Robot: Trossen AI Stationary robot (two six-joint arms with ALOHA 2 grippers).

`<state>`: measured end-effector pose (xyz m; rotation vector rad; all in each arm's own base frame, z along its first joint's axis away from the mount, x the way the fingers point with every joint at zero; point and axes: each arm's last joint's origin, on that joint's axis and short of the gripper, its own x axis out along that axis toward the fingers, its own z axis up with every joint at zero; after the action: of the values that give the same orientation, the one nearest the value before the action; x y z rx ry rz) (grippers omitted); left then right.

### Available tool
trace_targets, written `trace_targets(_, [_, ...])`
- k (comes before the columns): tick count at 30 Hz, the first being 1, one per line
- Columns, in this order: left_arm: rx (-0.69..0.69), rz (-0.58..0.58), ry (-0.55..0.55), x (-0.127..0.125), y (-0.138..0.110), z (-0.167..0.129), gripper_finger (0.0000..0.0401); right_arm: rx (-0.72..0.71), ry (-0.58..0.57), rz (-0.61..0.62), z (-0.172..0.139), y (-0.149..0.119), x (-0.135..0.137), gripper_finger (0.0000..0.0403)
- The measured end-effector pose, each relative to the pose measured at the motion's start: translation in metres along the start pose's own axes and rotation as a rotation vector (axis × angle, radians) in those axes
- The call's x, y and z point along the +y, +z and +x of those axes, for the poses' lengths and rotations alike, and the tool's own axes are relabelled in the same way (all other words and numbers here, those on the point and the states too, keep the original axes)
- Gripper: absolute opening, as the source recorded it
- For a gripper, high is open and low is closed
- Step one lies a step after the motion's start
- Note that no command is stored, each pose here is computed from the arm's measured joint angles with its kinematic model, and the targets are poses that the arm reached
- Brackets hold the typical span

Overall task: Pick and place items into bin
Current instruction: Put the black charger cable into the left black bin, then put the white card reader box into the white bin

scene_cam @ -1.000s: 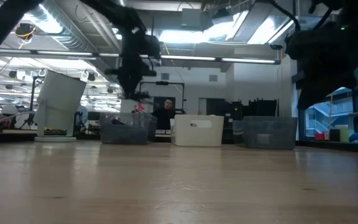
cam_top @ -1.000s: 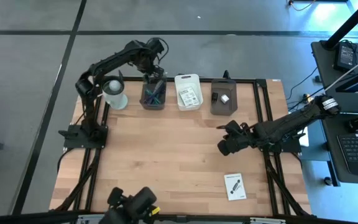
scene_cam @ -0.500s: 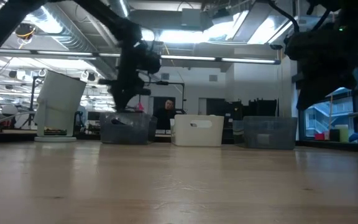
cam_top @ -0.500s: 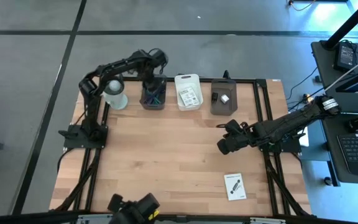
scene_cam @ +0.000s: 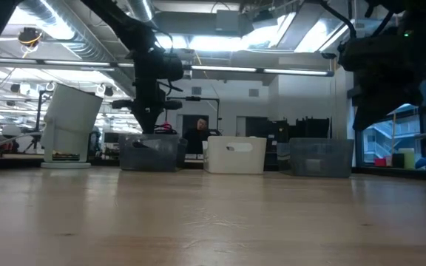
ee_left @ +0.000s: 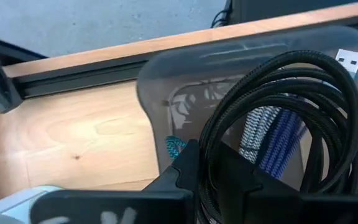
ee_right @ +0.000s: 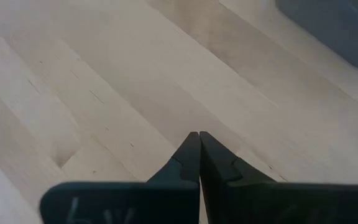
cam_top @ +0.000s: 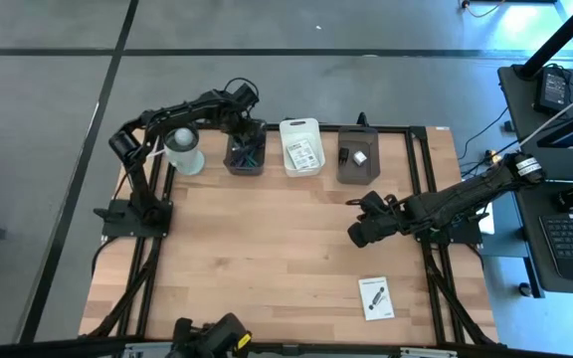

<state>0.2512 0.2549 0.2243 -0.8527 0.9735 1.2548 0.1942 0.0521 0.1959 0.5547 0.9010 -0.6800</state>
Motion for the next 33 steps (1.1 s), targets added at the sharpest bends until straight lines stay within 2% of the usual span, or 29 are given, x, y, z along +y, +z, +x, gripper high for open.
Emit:
trace_targets(5, [-0.024, -0.004, -0.011, -0.001, 0.003, 0.0, 0.0037, -0.007, 0.016, 0.011, 0.0, 0.001, 0.002, 0.0])
trace_targets(20, [-0.022, 0.028, -0.014, -0.001, 0.003, 0.0, 0.0122, -0.011, 0.02, 0.02, 0.0, 0.002, 0.002, 0.0])
trace_targets(26, [-0.027, 0.083, -0.034, 0.001, 0.003, -0.007, 0.0131, 0.002, 0.016, 0.026, 0.001, 0.003, 0.001, 0.0])
trace_targets(30, [-0.07, 0.094, -0.067, 0.001, 0.002, -0.025, 0.0127, 0.031, 0.011, 0.038, -0.006, 0.002, -0.006, 0.0])
trace_targets(33, [-0.113, 0.156, -0.11, -0.006, -0.005, -0.044, 0.0115, 0.042, 0.001, 0.04, -0.017, -0.001, -0.014, 0.0])
